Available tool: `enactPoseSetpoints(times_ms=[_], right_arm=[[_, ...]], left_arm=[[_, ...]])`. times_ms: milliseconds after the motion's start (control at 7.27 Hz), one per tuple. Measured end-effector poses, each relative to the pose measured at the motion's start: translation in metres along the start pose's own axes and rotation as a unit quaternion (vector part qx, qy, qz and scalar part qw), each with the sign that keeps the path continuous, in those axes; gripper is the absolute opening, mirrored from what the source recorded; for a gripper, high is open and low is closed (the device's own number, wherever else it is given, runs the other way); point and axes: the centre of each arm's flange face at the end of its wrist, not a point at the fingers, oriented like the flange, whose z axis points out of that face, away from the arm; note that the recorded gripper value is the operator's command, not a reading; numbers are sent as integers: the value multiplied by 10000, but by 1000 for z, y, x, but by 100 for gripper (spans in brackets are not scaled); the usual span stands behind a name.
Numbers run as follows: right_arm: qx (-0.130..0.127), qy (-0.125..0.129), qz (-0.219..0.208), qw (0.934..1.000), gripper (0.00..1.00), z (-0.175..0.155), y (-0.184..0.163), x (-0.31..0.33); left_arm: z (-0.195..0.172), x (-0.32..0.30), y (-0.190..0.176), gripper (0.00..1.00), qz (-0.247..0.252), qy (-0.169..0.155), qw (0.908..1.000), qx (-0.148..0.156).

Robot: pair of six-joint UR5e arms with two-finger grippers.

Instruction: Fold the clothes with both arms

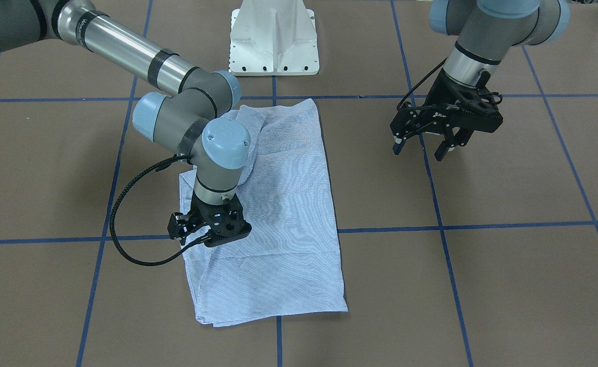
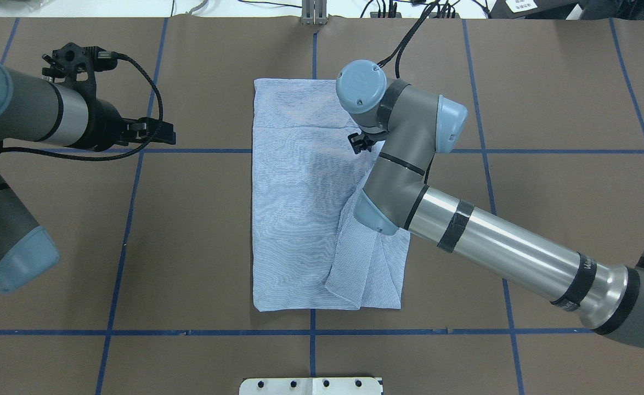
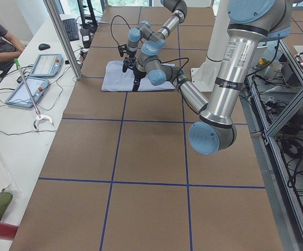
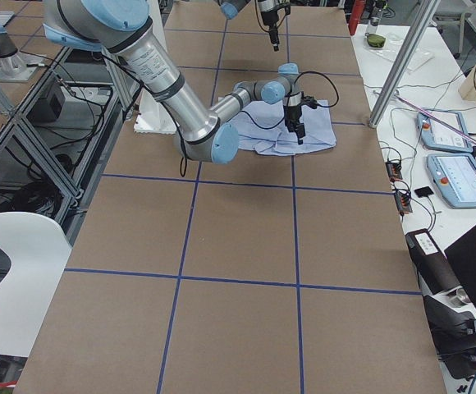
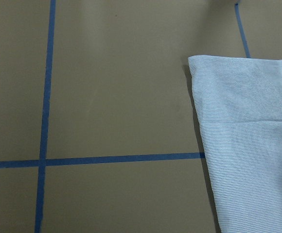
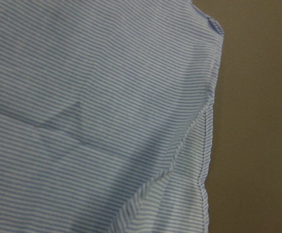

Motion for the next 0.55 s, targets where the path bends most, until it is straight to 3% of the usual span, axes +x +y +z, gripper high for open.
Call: enactPoseSetpoints(times_ms=[550], right_arm=[[-204, 227, -139, 9994, 100, 18, 24, 45]], left_arm=[[8, 19, 8, 100, -107, 101, 9998, -96]])
